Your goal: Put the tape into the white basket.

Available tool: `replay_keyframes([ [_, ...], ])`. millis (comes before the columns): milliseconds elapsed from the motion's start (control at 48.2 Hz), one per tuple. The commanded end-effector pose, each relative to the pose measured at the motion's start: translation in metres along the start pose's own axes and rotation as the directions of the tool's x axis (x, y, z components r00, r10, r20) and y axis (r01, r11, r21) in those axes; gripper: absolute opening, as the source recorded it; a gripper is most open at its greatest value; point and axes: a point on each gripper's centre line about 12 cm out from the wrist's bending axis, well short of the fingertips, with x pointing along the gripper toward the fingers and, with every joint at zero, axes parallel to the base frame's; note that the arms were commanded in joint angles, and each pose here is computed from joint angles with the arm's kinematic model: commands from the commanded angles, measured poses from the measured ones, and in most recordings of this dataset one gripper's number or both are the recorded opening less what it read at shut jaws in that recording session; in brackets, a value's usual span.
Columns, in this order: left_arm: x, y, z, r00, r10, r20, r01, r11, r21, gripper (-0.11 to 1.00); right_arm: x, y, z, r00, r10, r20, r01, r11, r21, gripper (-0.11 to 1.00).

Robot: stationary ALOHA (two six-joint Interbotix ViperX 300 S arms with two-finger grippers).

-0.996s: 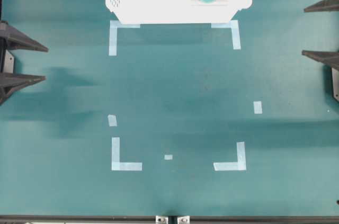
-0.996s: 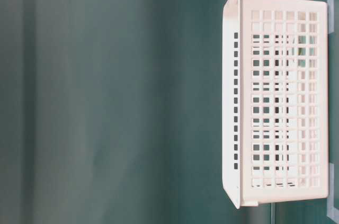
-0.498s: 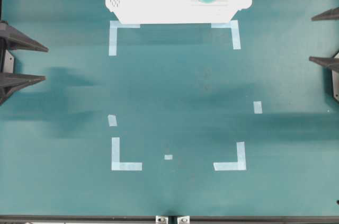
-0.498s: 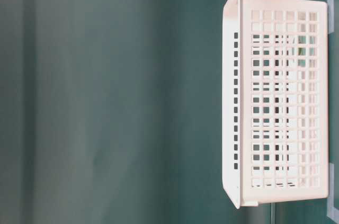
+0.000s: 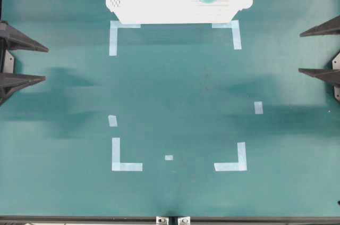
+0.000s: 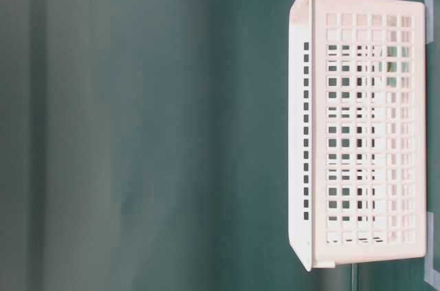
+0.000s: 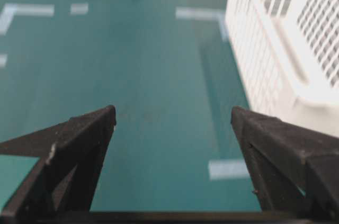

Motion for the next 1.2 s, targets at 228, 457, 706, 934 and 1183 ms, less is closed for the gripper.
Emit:
replay_keyframes([
  [228, 0.000, 0.000, 0.005, 1.000, 0.002, 0.013, -0.002, 1.000, 0.004, 0.68, 0.003, -0.001, -0.010, 0.999, -0.002, -0.040, 0.002, 1.000, 0.010, 0.98],
  [457, 0.000, 0.000, 0.005, 1.000, 0.002, 0.011, -0.002, 1.000, 0.004, 0.68, 0.004, -0.001, -0.016, 0.998, -0.005, -0.056, 0.005, 1.000, 0.008, 0.98],
  [706, 0.000, 0.000, 0.005, 1.000, 0.002, 0.011, -0.002, 1.000, 0.004, 0.68, 0.004, -0.002, -0.024, 0.997, -0.007, -0.076, 0.008, 1.000, 0.006, 0.98],
  [934, 0.000, 0.000, 0.005, 1.000, 0.002, 0.011, -0.002, 1.000, 0.004, 0.68, 0.006, -0.002, -0.033, 0.997, 0.004, -0.077, -0.003, 1.000, 0.012, 0.98],
  [1183, 0.000, 0.000, 0.005, 1.000, 0.002, 0.011, -0.002, 1.000, 0.004, 0.68, 0.006, 0.000, -0.048, 0.999, 0.029, -0.045, -0.029, 0.999, 0.016, 0.98],
])
